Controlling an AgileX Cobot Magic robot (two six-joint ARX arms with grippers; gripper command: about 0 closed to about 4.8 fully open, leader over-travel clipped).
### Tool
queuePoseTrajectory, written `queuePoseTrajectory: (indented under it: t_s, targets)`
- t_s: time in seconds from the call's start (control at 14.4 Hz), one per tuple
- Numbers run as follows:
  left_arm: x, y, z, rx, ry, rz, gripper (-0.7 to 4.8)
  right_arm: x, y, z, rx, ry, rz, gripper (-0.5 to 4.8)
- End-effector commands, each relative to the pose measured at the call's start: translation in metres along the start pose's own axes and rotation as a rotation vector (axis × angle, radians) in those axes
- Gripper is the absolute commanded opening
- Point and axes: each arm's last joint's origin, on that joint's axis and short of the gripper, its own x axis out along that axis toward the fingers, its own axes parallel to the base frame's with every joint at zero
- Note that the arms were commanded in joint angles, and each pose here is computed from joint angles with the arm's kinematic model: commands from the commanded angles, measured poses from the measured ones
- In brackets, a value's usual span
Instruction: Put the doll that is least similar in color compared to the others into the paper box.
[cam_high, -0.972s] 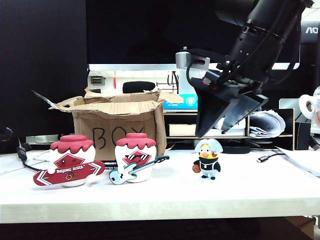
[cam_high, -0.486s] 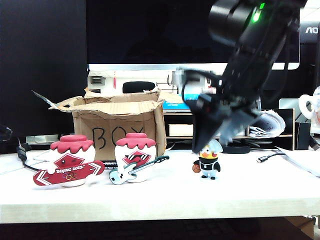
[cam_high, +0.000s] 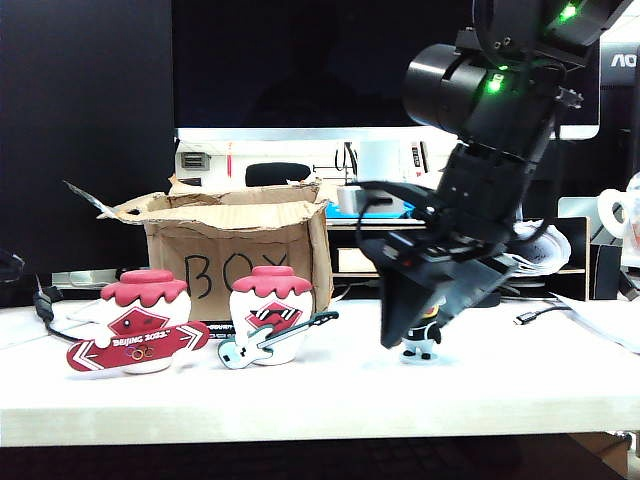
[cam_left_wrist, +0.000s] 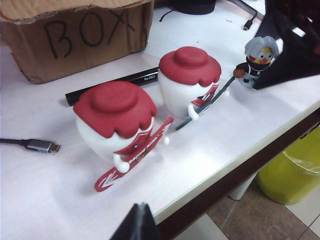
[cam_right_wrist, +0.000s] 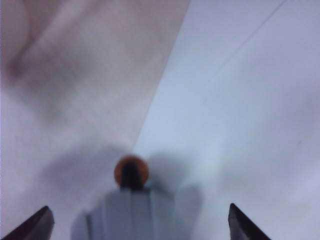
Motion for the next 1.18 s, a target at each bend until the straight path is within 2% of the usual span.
queuePoseTrajectory:
  t_s: [0.07, 0.21, 0.35, 0.62, 0.83, 1.11, 1.18]
  targets:
    - [0.0, 0.0, 0.001, 0.001, -0.011, 0.0, -0.05, -0.001, 0.0, 0.004, 0.001, -0.029, -0.002, 2.2]
    - [0.0, 0.0, 0.001, 0.001, -0.011, 0.0, -0.05, -0.001, 0.0, 0.003, 0.002, -0.029, -0.002, 1.93]
    - [0.0, 0.0, 0.001, 0.001, -0.01, 0.0, -0.05, -0.001, 0.0, 0.003, 0.002, -0.026, -0.002, 0.83]
    - [0.0, 0.0, 0.001, 0.001, -0.01, 0.0, -0.05, -0.002, 0.0, 0.004, 0.002, -0.024, -0.005, 0.84]
    - [0.0, 0.0, 0.001, 0.001, -0.01, 0.001, -0.05, -0.02, -0.002, 0.021, 0.01, -0.013, -0.001, 0.84]
    - [0.0, 0.0, 0.001, 0.001, -0.011, 0.001, -0.05, -0.067, -0.006, 0.055, 0.014, -0.17, -0.036, 0.84]
    - [0.0, 0.0, 0.001, 0.001, -0.011, 0.001, -0.05, -0.084, -0.008, 0.069, 0.014, -0.246, -0.053, 0.84]
